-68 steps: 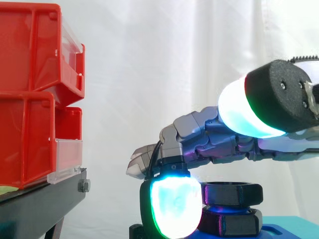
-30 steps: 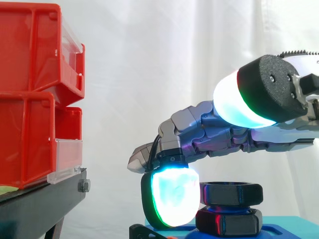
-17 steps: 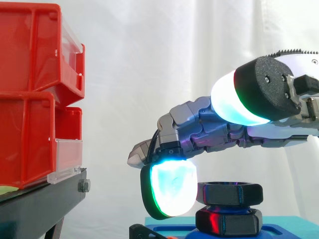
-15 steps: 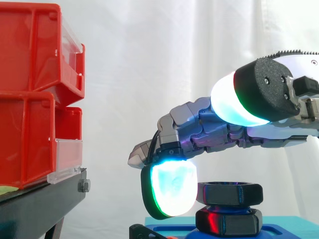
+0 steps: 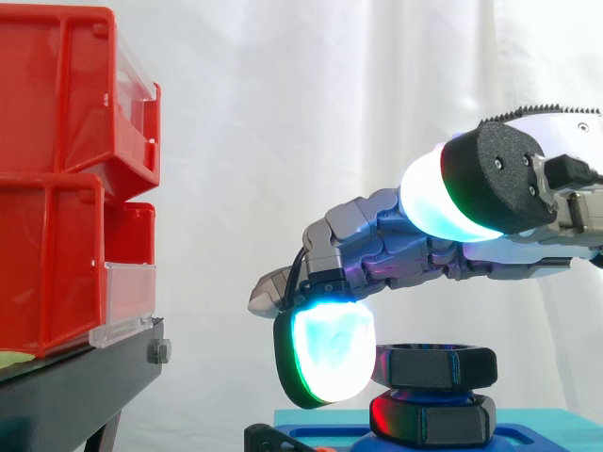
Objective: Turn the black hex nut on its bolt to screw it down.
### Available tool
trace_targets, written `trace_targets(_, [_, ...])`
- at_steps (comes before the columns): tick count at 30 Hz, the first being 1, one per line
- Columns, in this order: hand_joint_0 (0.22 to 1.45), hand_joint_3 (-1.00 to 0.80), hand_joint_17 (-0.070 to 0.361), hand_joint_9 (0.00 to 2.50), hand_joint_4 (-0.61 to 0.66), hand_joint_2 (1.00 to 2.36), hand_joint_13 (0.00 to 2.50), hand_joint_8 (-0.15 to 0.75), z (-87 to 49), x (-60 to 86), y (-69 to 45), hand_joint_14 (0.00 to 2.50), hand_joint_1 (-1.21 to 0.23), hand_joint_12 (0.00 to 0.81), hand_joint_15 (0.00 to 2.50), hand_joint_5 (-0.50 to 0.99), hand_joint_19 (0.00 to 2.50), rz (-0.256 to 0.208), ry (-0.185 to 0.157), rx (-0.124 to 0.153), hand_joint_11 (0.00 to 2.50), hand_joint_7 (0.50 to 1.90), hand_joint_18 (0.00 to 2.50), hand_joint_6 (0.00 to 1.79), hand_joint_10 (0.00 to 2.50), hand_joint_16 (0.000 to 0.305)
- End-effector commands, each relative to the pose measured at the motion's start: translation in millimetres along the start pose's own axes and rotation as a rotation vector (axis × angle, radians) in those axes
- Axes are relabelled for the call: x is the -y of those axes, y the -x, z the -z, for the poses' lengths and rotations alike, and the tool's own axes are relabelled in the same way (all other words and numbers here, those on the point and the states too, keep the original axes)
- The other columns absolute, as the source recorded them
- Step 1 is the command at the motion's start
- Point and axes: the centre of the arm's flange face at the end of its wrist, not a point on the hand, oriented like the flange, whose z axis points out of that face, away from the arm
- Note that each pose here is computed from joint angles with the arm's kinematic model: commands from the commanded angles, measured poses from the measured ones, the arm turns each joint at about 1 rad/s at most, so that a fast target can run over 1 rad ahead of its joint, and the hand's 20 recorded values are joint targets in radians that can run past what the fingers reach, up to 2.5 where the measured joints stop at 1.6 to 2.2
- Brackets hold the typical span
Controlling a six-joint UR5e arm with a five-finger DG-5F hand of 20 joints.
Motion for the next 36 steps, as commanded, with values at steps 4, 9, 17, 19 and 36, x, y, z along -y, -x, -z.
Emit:
trace_targets(4, [0.42, -0.5, 0.131, 0.25, 0.33, 1.0, 0.19, 0.276, 2.6, 10.3, 3.3, 0.0, -0.15, 0.356, 0.0, -0.23, 0.14, 0.0, 0.001, -0.001, 0.24, 1.2, 0.18, 0.56, 0.01, 0.058])
trace_targets(9, [0.42, -0.5, 0.132, 0.25, 0.33, 1.0, 0.19, 0.275, 4.3, 16.8, 5.6, 0.0, -0.15, 0.356, 0.0, -0.23, 0.15, 0.001, 0.008, -0.004, 0.24, 1.19, 0.19, 0.57, 0.01, 0.058])
trace_targets(17, [0.42, -0.5, 0.132, 0.25, 0.33, 1.0, 0.2, 0.276, 7.5, 29.7, 11.0, 0.0, -0.15, 0.358, 0.0, -0.23, 0.15, 0.0, 0.012, -0.003, 0.24, 1.17, 0.19, 0.58, 0.01, 0.059])
trace_targets(19, [0.42, -0.5, 0.131, 0.25, 0.34, 1.0, 0.2, 0.277, 8.9, 33.3, 11.6, 0.0, -0.15, 0.358, 0.0, -0.23, 0.15, 0.0, 0.013, -0.005, 0.25, 1.16, 0.2, 0.58, 0.01, 0.058])
trace_targets(36, [0.42, -0.5, 0.132, 0.26, 0.33, 1.0, 0.21, 0.279, -4.2, 26.8, 33.0, 0.0, -0.15, 0.359, 0.0, -0.23, 0.16, 0.012, 0.117, 0.092, 0.25, 1.17, 0.21, 0.58, 0.01, 0.059])
